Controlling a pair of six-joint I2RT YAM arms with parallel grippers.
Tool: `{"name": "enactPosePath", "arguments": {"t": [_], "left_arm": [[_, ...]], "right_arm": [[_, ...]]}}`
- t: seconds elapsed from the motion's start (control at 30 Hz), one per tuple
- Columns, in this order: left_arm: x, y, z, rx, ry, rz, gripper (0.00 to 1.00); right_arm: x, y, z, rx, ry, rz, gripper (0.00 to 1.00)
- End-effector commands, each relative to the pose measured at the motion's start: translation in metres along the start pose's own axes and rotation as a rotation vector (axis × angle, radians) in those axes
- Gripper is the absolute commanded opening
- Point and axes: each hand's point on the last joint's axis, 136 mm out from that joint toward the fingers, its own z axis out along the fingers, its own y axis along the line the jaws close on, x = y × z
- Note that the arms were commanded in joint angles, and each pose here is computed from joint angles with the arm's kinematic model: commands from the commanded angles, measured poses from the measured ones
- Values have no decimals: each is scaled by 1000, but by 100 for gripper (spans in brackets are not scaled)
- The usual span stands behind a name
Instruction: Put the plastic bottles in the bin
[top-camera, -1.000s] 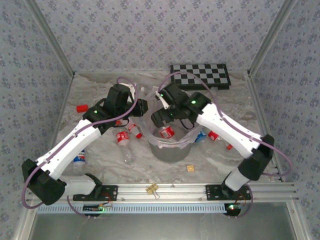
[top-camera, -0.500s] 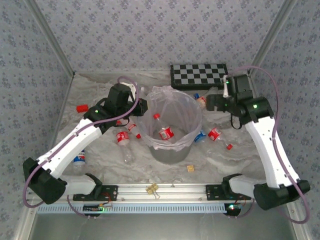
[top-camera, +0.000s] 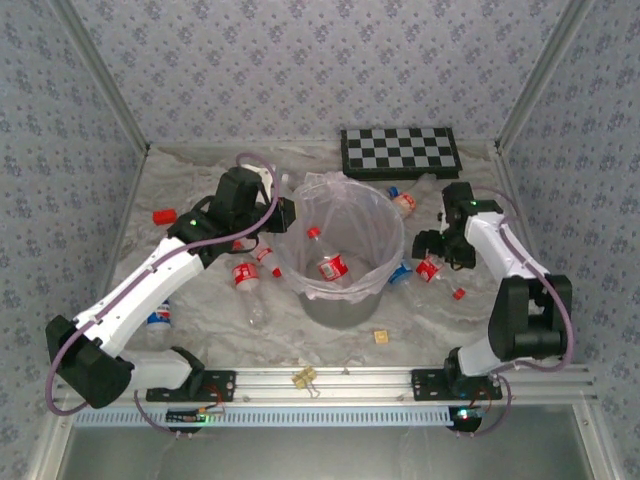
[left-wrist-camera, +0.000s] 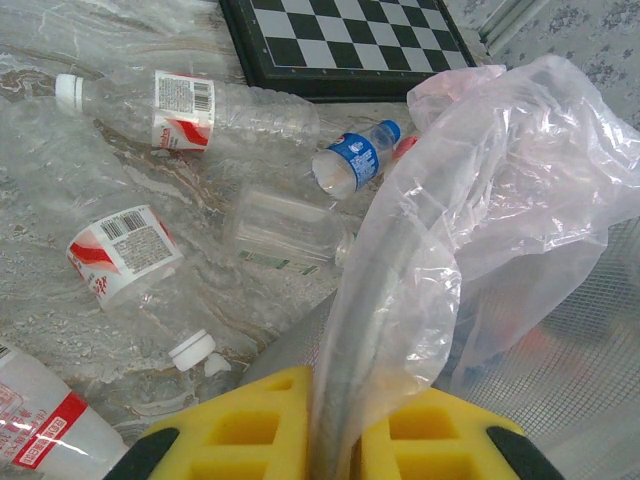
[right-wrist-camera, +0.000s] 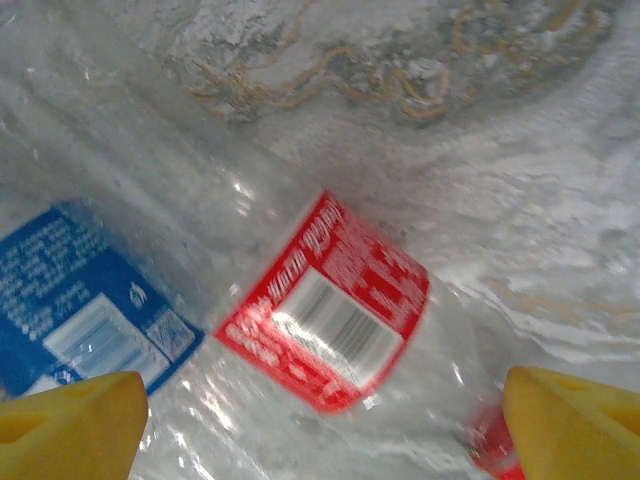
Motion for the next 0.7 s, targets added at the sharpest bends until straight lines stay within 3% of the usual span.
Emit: {"name": "enactPosePath", "arguments": {"t": [0.0, 0.33, 0.53, 0.67], "left_arm": [[12, 14, 3, -60, 36, 31, 8], [14, 17, 3, -73, 37, 30, 8], [14, 18, 7, -80, 42, 26, 8], [14, 18, 10, -79, 43, 24, 8]], "right_arm": [[-5, 8, 20, -51, 18, 23, 93], [-7, 2, 65, -28, 103, 51, 92], [-10, -7, 57, 5, 77, 71, 83], [-10, -12, 42, 6, 51, 76, 71]]}}
